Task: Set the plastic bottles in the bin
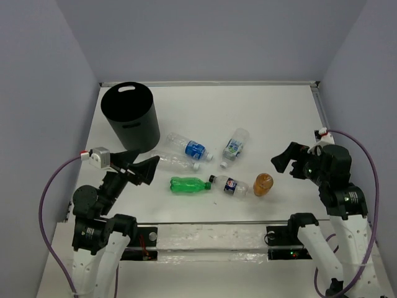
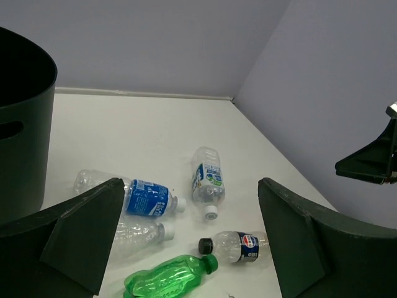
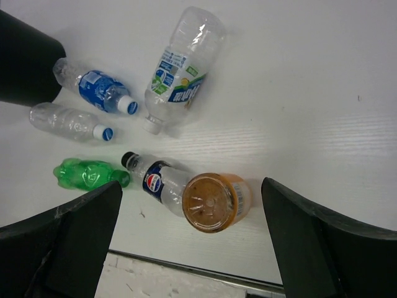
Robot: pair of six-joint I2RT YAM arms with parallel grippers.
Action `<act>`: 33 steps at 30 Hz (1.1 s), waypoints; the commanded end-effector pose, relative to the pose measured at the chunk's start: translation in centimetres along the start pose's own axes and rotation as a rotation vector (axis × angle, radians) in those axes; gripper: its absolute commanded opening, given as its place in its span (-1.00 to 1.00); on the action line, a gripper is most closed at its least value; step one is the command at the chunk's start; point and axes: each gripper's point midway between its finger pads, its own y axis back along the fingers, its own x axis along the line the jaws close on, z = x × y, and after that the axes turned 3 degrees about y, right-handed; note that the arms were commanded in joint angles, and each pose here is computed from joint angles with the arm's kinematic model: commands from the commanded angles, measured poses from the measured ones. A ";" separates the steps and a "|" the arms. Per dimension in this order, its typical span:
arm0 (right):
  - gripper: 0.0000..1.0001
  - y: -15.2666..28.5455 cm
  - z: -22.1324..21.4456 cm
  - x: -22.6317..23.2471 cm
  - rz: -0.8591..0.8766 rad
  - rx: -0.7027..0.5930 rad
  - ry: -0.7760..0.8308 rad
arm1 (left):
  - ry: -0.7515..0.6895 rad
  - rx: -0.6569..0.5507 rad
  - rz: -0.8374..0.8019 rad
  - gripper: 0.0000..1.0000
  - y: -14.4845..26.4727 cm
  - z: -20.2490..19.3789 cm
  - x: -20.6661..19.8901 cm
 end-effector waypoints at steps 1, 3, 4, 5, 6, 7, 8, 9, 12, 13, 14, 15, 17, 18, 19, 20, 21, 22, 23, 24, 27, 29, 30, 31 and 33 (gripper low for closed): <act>0.99 0.7 1.1 0.1 -0.019 -0.008 0.027 | -0.031 -0.042 -0.052 0.98 0.2 1.1 -1.1; 0.99 0.2 1.3 0.2 -0.018 0.023 0.022 | -0.036 -0.048 -0.059 0.98 0.4 1.2 -1.3; 0.99 -0.1 1.3 0.2 -0.020 0.033 0.020 | -0.040 -0.055 -0.061 0.98 0.5 1.4 -1.4; 0.99 -0.2 1.2 0.1 -0.023 0.040 0.018 | -0.041 -0.056 -0.062 0.98 0.5 1.4 -1.4; 0.99 -0.6 1.1 -0.2 -0.033 0.051 0.020 | -0.040 -0.055 -0.062 0.98 0.5 1.3 -1.4; 0.99 -0.7 1.0 -0.6 -0.055 0.056 0.033 | -0.036 -0.052 -0.065 0.98 0.5 1.2 -1.5; 0.99 -0.8 1.0 -0.8 -0.063 0.060 0.045 | -0.037 -0.053 -0.064 0.98 0.5 1.3 -1.4; 0.99 -0.8 1.1 -1.1 -0.075 0.067 0.053 | -0.036 -0.051 -0.066 0.98 0.5 1.2 -1.5; 0.99 -1.7 0.4 -0.6 -0.080 0.127 0.072 | -0.037 -0.054 -0.071 0.98 0.6 1.2 -1.6; 0.99 -2.3 -0.1 -0.2 -0.078 0.152 0.093 | -0.037 -0.056 -0.074 0.98 0.6 1.3 -1.7; 0.99 -2.6 -0.5 0.1 -0.081 0.167 0.093 | -0.036 -0.056 -0.076 0.98 0.7 1.3 -1.7; 0.99 -2.9 -1.0 0.2 -0.091 0.183 0.104 | -0.038 -0.060 -0.076 0.98 0.7 1.3 -1.8; 0.99 -3.8 -2.6 1.2 -0.109 0.247 0.152 | -0.036 -0.061 -0.074 0.98 0.7 1.4 -1.7; 0.99 -3.9 -2.9 1.7 -0.112 0.260 0.173 | -0.036 -0.061 -0.072 0.98 0.7 1.3 -1.7; 0.99 -4.3 -3.8 1.9 -0.152 0.291 0.201 | -0.036 -0.061 -0.072 0.98 0.7 1.3 -1.7; 0.99 -4.4 -4.0 2.0 -0.165 0.299 0.212 | -0.035 -0.060 -0.071 0.98 0.7 1.3 -1.6; 0.99 -4.5 -4.1 2.1 -0.176 0.305 0.219 | -0.035 -0.061 -0.072 0.98 0.7 1.3 -1.7; 0.99 -4.5 -3.9 1.7 -0.210 0.300 0.226 | -0.038 -0.064 -0.073 0.98 0.7 1.4 -1.7; 0.99 -4.5 -4.1 1.5 -0.227 0.304 0.228 | -0.035 -0.062 -0.074 0.98 0.8 1.4 -1.7; 0.99 -4.6 -4.4 1.6 -0.243 0.316 0.226 | -0.038 -0.065 -0.074 0.98 0.8 1.4 -1.8; 0.99 -4.1 -4.7 0.8 -0.334 0.316 0.229 | -0.037 -0.066 -0.076 0.98 0.9 1.5 -1.8; 0.99 -3.8 -5.0 0.0 -0.402 0.319 0.227 | -0.039 -0.070 -0.082 0.98 1.0 1.5 -2.0; 0.99 -3.9 -5.3 -0.1 -0.416 0.331 0.235 | -0.040 -0.073 -0.082 0.98 1.0 1.6 -2.0; 0.99 -3.9 -5.7 -0.3 -0.423 0.345 0.237 | -0.041 -0.075 -0.081 0.98 1.1 1.6 -2.0; 0.99 -4.2 -6.8 -0.6 -0.432 0.383 0.252 | -0.039 -0.077 -0.084 0.98 1.2 1.6 -2.1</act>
